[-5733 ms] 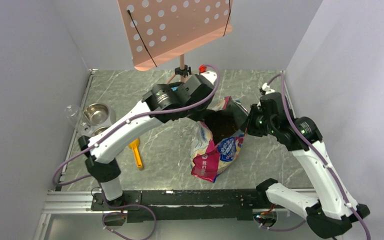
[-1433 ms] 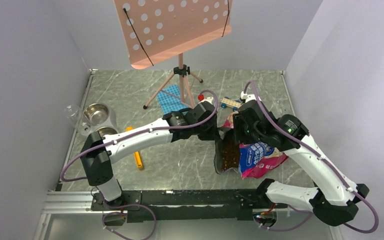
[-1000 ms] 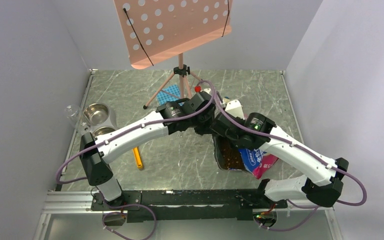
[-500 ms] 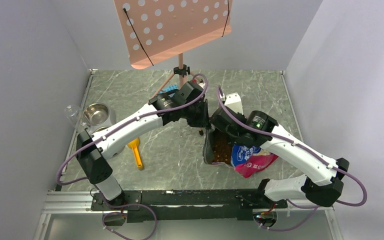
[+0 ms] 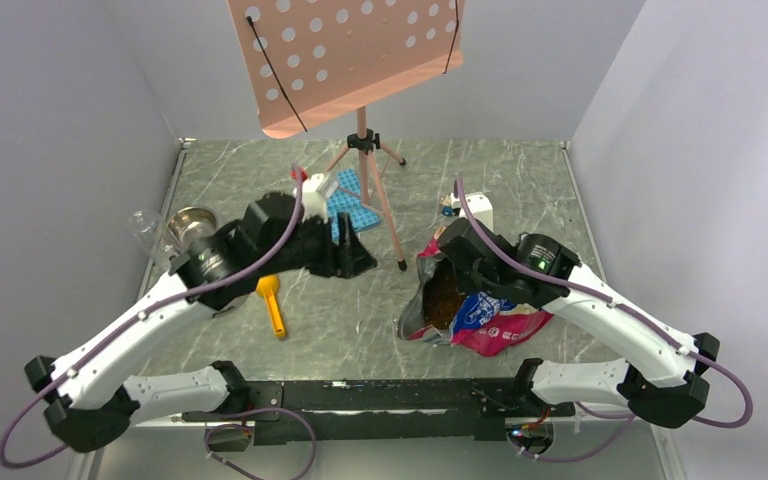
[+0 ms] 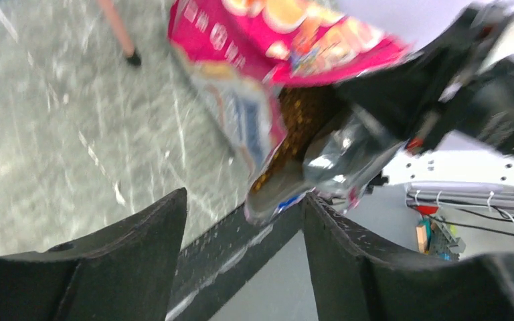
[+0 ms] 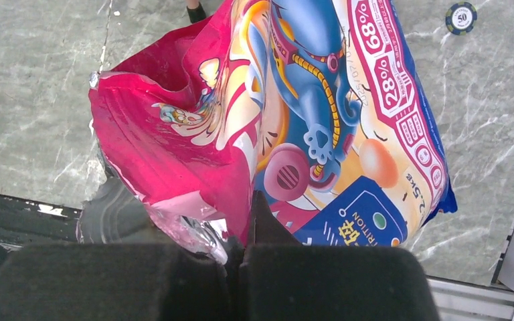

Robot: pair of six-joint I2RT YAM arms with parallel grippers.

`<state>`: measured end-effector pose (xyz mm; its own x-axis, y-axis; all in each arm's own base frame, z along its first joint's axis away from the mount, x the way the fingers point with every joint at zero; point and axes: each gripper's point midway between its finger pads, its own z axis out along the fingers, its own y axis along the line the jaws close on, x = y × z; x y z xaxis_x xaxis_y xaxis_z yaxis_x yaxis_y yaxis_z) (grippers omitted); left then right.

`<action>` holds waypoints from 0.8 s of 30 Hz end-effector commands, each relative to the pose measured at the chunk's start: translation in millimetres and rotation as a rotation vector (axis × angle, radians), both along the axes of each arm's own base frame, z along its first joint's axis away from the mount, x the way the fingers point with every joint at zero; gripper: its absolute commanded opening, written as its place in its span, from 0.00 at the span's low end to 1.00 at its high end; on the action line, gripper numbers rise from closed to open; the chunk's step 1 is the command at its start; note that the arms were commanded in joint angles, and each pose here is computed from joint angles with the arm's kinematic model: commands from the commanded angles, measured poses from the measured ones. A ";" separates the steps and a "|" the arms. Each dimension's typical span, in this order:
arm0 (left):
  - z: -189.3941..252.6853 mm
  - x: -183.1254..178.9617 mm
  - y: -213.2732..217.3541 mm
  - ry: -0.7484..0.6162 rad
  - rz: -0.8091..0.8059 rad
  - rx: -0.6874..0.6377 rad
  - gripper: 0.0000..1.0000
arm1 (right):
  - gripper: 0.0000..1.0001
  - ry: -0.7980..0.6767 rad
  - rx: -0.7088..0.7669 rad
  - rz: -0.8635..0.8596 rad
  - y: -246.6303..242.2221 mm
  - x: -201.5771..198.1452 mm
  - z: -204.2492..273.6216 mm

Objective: Serve the pet food

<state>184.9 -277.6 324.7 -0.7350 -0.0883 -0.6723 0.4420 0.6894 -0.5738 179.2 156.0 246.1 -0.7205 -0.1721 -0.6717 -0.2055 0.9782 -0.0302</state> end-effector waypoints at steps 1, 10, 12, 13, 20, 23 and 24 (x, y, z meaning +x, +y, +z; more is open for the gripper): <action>-77.4 -25.7 17.5 0.202 0.078 0.037 0.64 | 0.00 -0.102 0.154 0.035 10.0 2.9 37.4; -152.7 -55.7 -48.0 0.498 0.154 -0.089 0.41 | 0.00 -0.082 0.234 0.089 9.9 -13.3 34.0; -178.9 -66.2 -79.6 0.574 0.097 -0.036 0.40 | 0.00 -0.071 0.234 0.087 9.2 -15.2 32.9; -189.7 -71.1 -95.8 0.612 0.066 -0.048 0.40 | 0.00 -0.067 0.233 0.084 9.3 -15.5 32.2; -193.4 -37.1 -194.7 0.717 -0.044 -0.286 0.36 | 0.00 -0.061 0.231 0.052 7.6 -14.0 32.3; -188.2 5.8 -211.8 0.681 -0.027 -0.300 0.35 | 0.00 -0.061 0.201 0.015 2.1 -11.1 24.8; -185.0 20.3 -215.6 0.675 -0.025 -0.303 0.35 | 0.00 -0.063 0.188 0.005 -0.5 -9.6 20.5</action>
